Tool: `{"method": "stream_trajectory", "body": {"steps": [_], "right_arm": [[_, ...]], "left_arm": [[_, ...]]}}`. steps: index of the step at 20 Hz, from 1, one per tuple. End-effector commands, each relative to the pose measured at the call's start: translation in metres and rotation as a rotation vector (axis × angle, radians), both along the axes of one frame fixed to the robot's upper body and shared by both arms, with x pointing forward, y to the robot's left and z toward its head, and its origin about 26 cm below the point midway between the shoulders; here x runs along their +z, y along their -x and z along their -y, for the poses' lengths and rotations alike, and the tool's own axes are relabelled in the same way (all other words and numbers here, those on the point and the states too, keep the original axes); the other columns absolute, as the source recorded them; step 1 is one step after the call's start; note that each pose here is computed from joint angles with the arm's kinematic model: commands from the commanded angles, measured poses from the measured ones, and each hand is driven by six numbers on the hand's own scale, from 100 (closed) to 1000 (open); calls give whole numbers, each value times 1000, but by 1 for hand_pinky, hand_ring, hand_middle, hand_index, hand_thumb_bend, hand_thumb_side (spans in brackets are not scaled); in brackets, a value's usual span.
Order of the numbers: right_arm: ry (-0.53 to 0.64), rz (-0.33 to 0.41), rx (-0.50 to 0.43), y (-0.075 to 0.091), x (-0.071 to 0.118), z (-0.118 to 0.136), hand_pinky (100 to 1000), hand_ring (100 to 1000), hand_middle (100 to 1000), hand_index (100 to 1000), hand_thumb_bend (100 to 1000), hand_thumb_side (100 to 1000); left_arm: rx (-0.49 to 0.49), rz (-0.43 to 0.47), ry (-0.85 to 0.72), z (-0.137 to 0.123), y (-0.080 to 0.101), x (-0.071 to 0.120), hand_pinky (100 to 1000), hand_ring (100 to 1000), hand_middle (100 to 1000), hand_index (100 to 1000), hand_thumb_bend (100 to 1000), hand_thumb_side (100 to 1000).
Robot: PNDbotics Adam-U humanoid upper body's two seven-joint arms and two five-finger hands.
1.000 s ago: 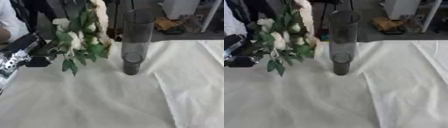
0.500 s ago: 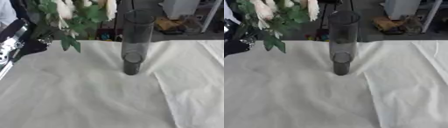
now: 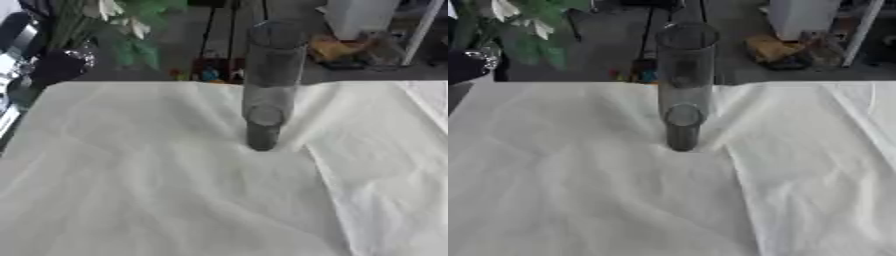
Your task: Arrange flowers into the vase.
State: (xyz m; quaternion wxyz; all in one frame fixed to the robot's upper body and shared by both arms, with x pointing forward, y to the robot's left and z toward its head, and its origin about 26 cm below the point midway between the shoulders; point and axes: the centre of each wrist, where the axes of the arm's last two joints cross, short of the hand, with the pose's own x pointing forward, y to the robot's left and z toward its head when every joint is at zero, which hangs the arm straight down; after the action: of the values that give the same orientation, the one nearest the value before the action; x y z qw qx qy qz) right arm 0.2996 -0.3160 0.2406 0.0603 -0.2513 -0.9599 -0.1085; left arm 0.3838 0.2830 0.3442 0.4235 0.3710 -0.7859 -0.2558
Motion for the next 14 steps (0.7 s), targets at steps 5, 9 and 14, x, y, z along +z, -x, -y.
{"method": "stream_trajectory", "body": {"steps": [5, 9, 14], "right_arm": [[12, 27, -3, 4, 7, 2, 870, 865, 765, 870, 100, 1000], [14, 23, -3, 4, 7, 3, 870, 865, 765, 870, 100, 1000], [14, 22, -3, 4, 7, 3, 870, 865, 765, 870, 100, 1000]], "left_arm": [[-91, 111, 163, 4, 11, 36, 100, 100, 100, 100, 100, 455], [-128, 143, 234, 10, 11, 44, 100, 100, 100, 100, 100, 459], [-139, 151, 260, 12, 10, 45, 100, 100, 100, 100, 100, 459]]}}
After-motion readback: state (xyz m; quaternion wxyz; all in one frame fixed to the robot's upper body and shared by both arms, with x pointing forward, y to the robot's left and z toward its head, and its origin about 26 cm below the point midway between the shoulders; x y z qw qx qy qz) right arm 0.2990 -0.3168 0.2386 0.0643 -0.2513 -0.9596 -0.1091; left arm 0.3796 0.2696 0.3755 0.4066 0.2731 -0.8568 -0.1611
